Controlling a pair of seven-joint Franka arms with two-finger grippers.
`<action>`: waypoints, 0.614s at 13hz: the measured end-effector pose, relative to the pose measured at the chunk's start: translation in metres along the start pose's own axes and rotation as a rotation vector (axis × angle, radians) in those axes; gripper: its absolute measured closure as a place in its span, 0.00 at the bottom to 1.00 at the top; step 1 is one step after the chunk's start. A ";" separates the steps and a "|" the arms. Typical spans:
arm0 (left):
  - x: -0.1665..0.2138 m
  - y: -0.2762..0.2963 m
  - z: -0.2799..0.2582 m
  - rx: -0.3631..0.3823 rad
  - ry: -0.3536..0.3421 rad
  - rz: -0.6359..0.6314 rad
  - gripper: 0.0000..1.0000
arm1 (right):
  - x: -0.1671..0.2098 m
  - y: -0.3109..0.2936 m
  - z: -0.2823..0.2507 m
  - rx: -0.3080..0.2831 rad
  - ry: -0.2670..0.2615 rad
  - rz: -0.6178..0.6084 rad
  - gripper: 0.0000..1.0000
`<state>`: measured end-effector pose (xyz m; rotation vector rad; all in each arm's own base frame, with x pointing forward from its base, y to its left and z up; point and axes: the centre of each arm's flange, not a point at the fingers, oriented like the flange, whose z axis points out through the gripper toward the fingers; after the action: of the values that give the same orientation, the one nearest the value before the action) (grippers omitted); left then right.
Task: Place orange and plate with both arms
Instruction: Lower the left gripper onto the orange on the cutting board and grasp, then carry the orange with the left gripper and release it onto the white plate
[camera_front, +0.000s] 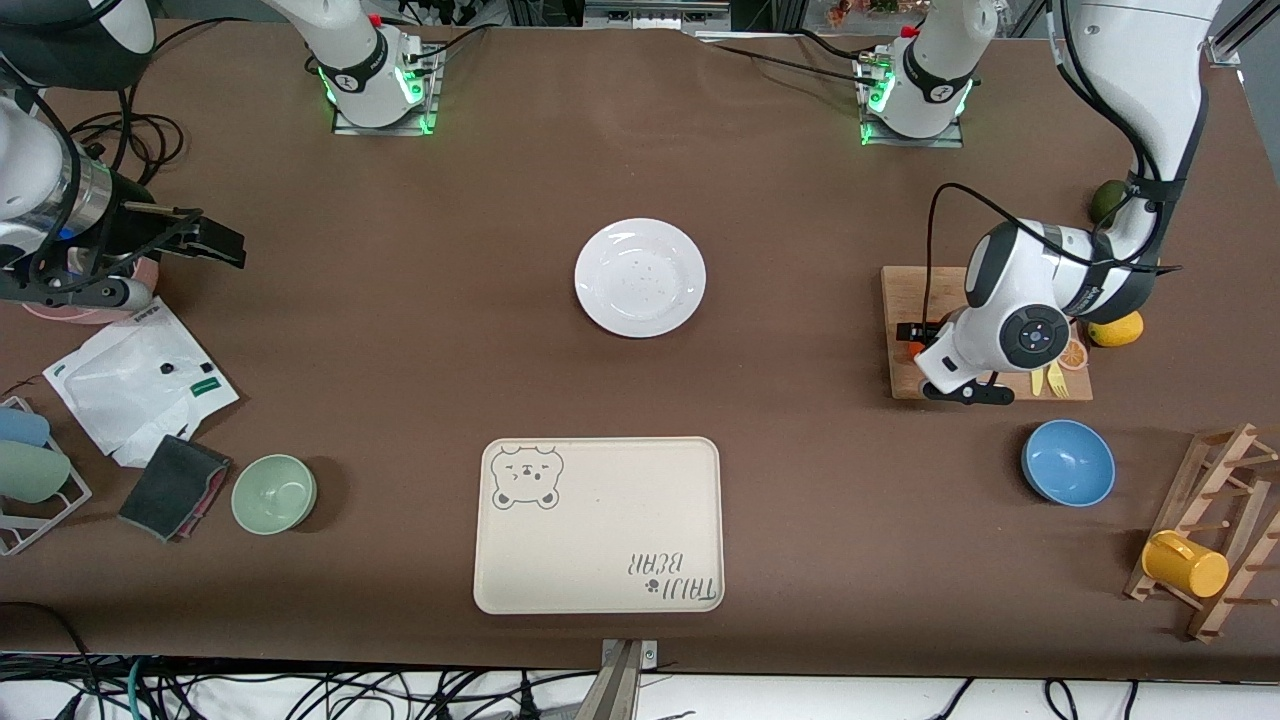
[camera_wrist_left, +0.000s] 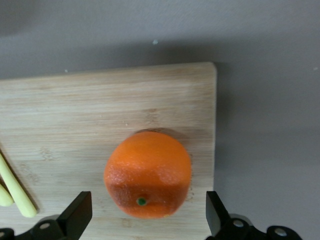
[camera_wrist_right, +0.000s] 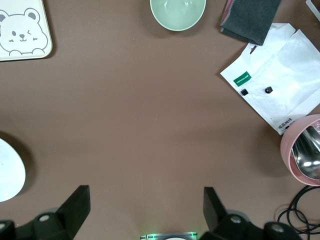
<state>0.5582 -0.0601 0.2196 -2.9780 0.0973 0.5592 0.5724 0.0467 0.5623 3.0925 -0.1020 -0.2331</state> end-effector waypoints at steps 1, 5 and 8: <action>0.000 0.001 0.000 -0.001 0.005 0.001 0.00 | 0.000 0.000 0.000 0.000 0.000 0.000 0.00; -0.001 0.007 0.015 -0.014 0.061 0.012 0.00 | 0.000 0.000 0.000 0.000 0.000 0.000 0.00; -0.004 0.009 0.026 -0.017 0.062 0.016 0.00 | 0.000 0.000 0.000 0.000 0.000 0.000 0.00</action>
<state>0.5446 -0.0656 0.1960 -3.0140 0.1221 0.4718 0.5723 0.0468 0.5623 3.0925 -0.1017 -0.2334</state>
